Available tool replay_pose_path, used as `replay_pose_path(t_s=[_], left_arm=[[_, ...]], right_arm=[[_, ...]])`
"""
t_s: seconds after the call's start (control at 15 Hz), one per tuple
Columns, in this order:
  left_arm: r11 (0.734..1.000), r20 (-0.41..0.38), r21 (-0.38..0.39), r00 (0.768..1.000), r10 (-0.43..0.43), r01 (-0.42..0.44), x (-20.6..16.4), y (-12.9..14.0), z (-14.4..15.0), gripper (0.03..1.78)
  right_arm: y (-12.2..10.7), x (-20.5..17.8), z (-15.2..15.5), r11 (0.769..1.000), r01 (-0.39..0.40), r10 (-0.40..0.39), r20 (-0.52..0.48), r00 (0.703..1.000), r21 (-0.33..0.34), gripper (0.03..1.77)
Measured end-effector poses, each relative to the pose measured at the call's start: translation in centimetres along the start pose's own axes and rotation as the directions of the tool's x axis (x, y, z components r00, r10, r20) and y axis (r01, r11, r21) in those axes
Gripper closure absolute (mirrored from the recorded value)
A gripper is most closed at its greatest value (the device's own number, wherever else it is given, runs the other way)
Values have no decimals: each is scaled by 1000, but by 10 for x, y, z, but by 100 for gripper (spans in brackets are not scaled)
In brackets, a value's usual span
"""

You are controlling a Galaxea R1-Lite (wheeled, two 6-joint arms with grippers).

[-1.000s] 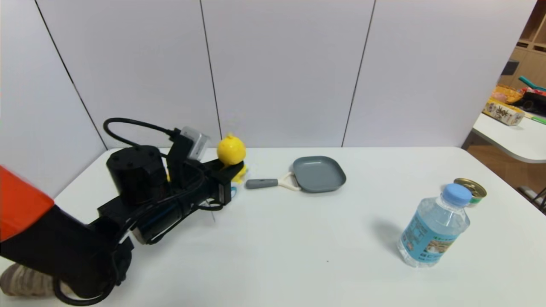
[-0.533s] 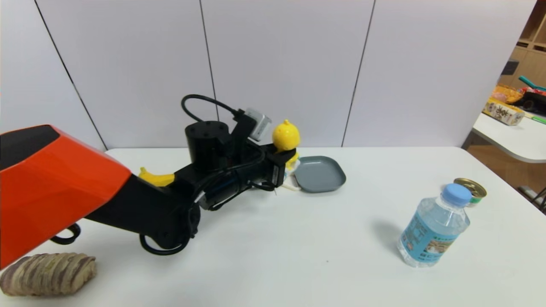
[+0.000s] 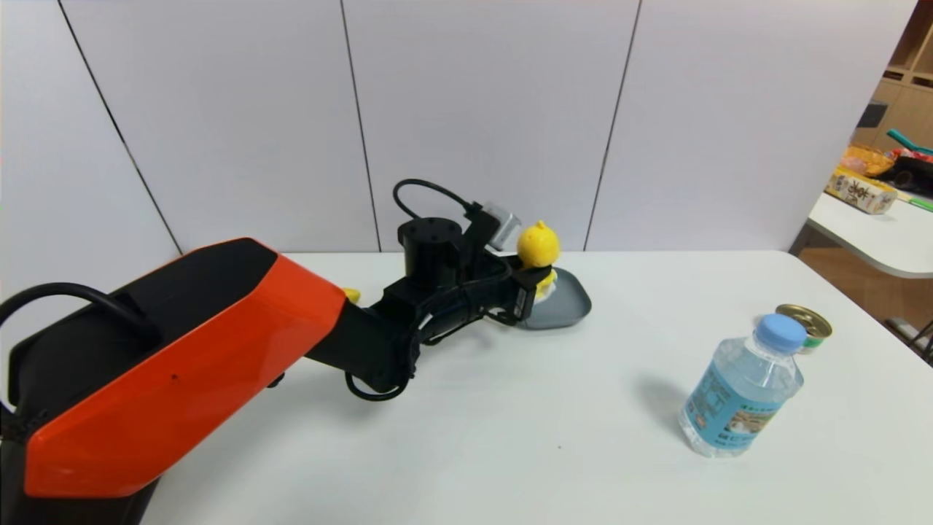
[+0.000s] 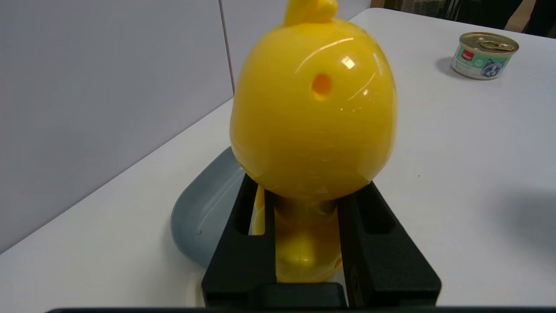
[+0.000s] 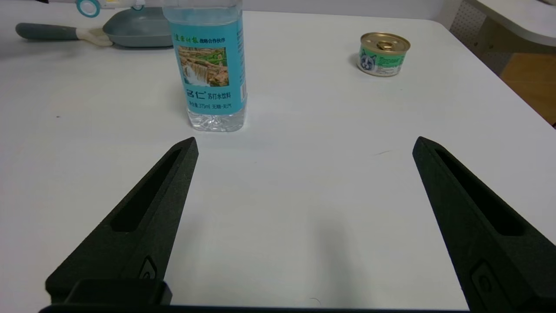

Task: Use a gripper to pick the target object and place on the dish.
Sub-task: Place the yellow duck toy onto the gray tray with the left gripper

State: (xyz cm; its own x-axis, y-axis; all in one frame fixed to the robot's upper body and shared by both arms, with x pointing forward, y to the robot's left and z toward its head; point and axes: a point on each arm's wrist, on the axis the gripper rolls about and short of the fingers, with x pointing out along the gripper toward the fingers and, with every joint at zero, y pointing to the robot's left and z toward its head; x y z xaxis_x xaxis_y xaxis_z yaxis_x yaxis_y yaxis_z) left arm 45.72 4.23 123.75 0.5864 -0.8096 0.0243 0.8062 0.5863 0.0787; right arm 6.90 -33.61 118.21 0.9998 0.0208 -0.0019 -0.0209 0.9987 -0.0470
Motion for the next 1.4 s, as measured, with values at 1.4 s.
replay_pose_path(t_s=[1.4], left_arm=[[1000,38,0,999,3,-3,36,7,-33,138]], right_arm=[[0,0,0,1000,1,-1,0,1000,0,9]])
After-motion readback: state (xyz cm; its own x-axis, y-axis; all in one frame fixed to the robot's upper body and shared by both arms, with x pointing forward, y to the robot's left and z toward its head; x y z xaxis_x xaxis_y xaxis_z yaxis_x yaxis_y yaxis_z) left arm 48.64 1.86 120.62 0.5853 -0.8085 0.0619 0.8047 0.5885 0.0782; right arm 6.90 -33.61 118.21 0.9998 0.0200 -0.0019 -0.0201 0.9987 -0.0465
